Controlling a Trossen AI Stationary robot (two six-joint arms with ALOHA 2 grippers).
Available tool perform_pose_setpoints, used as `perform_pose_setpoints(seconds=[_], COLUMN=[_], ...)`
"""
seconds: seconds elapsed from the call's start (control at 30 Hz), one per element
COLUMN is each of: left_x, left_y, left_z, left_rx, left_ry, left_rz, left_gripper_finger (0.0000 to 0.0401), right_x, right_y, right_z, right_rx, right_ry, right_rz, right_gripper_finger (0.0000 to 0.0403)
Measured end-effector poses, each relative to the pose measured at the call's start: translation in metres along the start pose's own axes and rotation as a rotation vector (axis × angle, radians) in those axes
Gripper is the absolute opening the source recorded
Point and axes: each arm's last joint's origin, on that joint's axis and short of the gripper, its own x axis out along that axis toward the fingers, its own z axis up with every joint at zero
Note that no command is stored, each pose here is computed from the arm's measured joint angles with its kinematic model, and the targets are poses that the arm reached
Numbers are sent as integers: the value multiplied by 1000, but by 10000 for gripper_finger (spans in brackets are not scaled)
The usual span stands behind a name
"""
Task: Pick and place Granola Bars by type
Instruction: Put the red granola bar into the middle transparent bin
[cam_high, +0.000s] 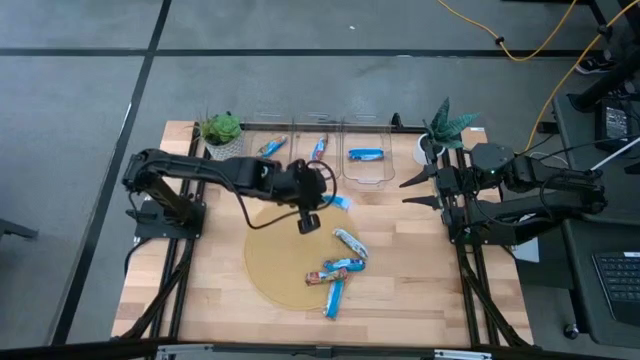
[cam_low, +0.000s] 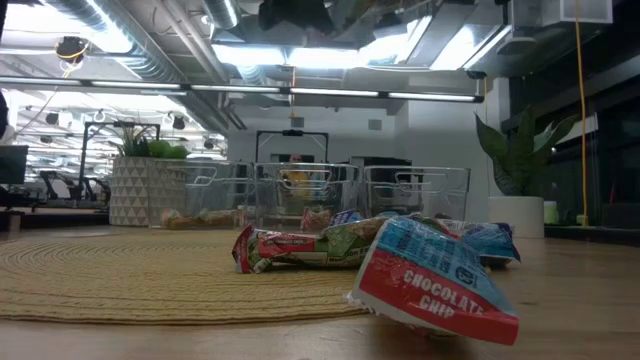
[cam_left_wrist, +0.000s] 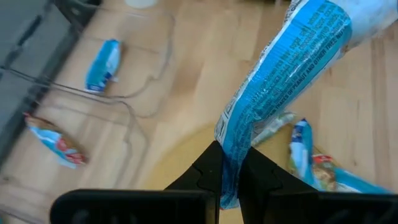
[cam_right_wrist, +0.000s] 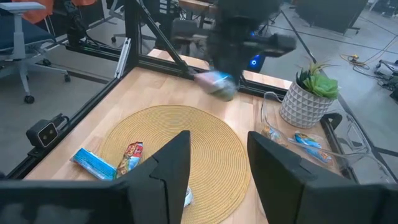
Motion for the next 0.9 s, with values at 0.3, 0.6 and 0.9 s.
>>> perform_pose_setpoints(seconds=[0.3,0.6,0.9], left_x=[-35,-51,-54], left_y=[51,103,146], left_z=[13,13,11], left_rx=[20,41,37], left_ry=[-90,-81,-78], left_rz=[-5,-16,5], left_gripper_finger=[22,22,22], right_x=[0,0,0], right_y=[-1,-2,-2], right_z=[0,0,0], right_rx=[-1,4,11], right_ry=[0,12,12], right_rz=[-26,-78,-78], right_gripper_finger=[161,161,161])
